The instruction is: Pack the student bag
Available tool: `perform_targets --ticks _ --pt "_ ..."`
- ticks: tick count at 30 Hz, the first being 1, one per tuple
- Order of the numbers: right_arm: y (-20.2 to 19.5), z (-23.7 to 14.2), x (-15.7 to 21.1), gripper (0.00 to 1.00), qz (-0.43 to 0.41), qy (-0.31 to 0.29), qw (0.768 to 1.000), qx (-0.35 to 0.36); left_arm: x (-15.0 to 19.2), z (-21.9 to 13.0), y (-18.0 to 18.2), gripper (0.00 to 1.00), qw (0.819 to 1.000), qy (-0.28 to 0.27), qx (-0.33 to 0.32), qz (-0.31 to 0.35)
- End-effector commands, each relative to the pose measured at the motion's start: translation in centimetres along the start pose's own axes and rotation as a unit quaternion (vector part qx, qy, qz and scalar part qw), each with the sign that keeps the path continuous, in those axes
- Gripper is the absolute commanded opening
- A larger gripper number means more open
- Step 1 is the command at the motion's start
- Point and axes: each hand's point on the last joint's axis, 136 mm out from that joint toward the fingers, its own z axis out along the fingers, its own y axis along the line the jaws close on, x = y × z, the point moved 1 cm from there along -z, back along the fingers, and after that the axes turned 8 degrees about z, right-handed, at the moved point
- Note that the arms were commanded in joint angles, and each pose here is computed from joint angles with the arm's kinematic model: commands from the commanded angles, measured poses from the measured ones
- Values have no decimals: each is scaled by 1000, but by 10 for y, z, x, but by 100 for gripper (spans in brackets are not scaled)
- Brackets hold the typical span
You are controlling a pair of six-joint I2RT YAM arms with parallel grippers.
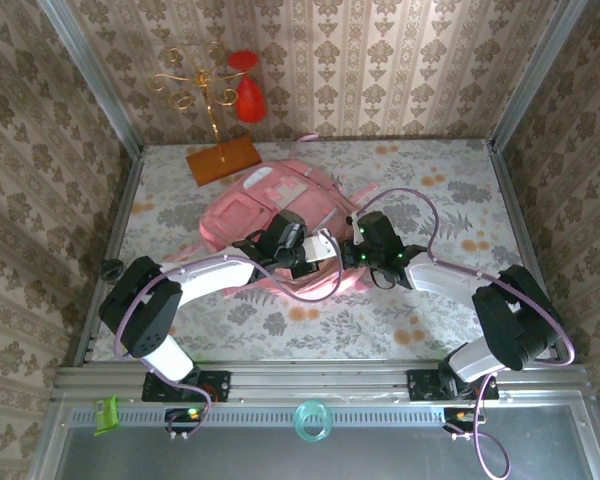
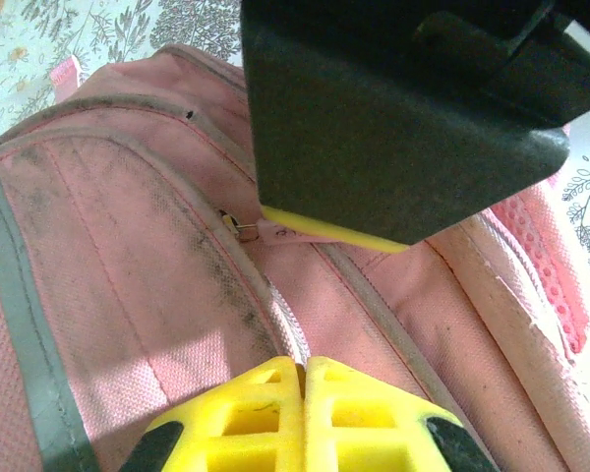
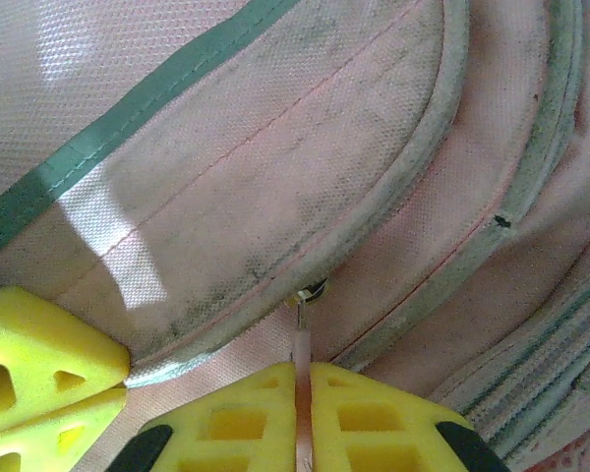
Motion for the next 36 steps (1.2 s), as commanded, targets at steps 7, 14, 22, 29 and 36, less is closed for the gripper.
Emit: perform_targets --ticks 7,14,22,29,36 --pt "-5 11 18 16 15 25 1000 -6 -4 -11 8 0 999 -25 -8 -24" --pt "-4 17 21 16 14 25 1000 -3 1 -13 6 0 999 -20 -6 -27" --pt "-28 -3 4 0 3 -11 997 73 21 -40 5 0 999 -10 -15 -39" --pt "-58 -23 -14 0 24 -35 987 157 48 -65 -4 0 998 13 -17 -56" --pt "-12 -23 -15 0 2 -34 999 33 62 -78 3 28 994 34 -57 -87"
